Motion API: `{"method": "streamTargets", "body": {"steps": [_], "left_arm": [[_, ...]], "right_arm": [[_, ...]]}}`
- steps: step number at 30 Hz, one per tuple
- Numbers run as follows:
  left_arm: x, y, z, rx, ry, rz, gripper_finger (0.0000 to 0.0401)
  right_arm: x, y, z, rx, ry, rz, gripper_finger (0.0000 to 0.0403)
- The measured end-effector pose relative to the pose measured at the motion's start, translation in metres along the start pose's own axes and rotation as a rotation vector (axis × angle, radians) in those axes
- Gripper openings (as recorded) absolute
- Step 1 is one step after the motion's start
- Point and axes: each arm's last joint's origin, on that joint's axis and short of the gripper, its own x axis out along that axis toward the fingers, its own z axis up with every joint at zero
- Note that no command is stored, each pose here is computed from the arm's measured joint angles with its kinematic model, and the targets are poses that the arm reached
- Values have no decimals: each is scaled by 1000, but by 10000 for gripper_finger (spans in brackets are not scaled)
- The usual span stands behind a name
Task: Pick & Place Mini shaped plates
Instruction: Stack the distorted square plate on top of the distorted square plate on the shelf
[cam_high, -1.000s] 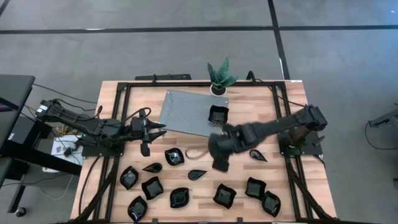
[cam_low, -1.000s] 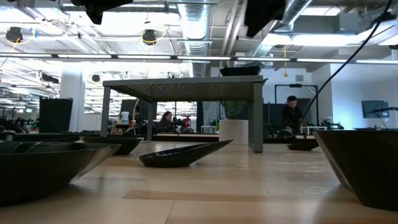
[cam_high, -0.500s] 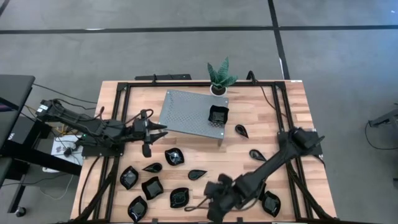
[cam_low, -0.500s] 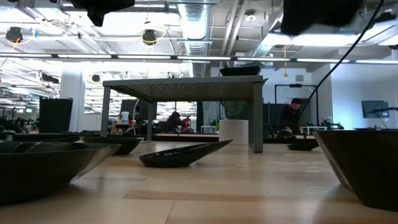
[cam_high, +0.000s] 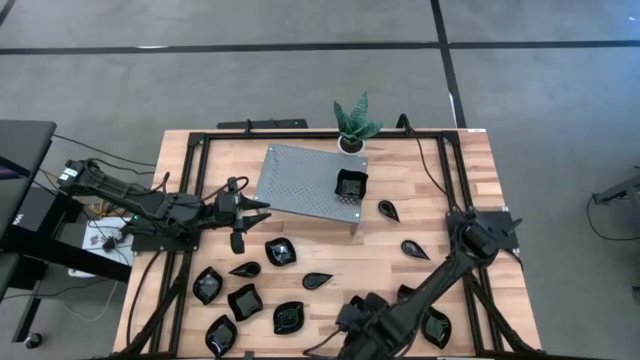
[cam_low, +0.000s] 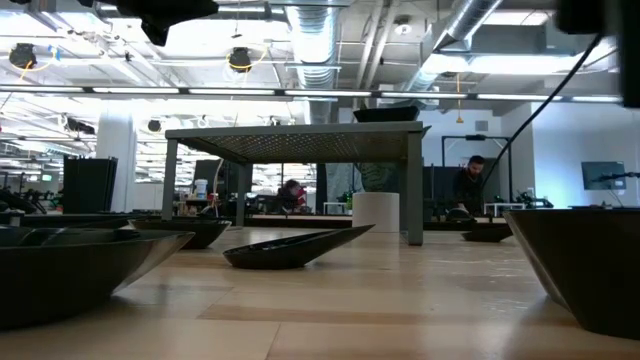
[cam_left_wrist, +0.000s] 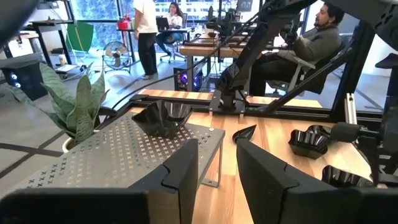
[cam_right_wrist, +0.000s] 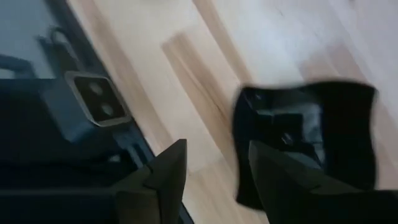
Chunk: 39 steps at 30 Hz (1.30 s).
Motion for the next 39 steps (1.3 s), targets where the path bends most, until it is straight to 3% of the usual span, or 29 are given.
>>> {"method": "streamTargets", "body": {"steps": [6, 11, 15, 24, 27, 30, 34, 39], "left_arm": [[0, 0, 0, -3, 0, 0, 113], [0, 0, -2, -1, 3, 0, 113], [0, 0, -7, 7, 17, 0, 113], [0, 0, -12, -83, 30, 3, 113], [0, 0, -12, -87, 29, 1, 113], [-2, -3, -12, -109, 29, -25, 113], [-5, -11, -12, -107, 38, -153, 113], [-12, -24, -13, -107, 50, -308, 113]], "right_arm": [[-2, -3, -10, -35, 20, -54, 169], [14, -1, -14, -81, 49, -65, 169], [23, -7, -15, -136, 51, -145, 168], [40, -10, -10, -156, 65, -181, 164], [41, -14, -11, -193, 85, -215, 141], [39, -15, -7, -234, 86, -207, 90], [40, -16, -1, -281, 123, -187, 13], [30, -14, 11, -286, 158, -167, 13]]}}
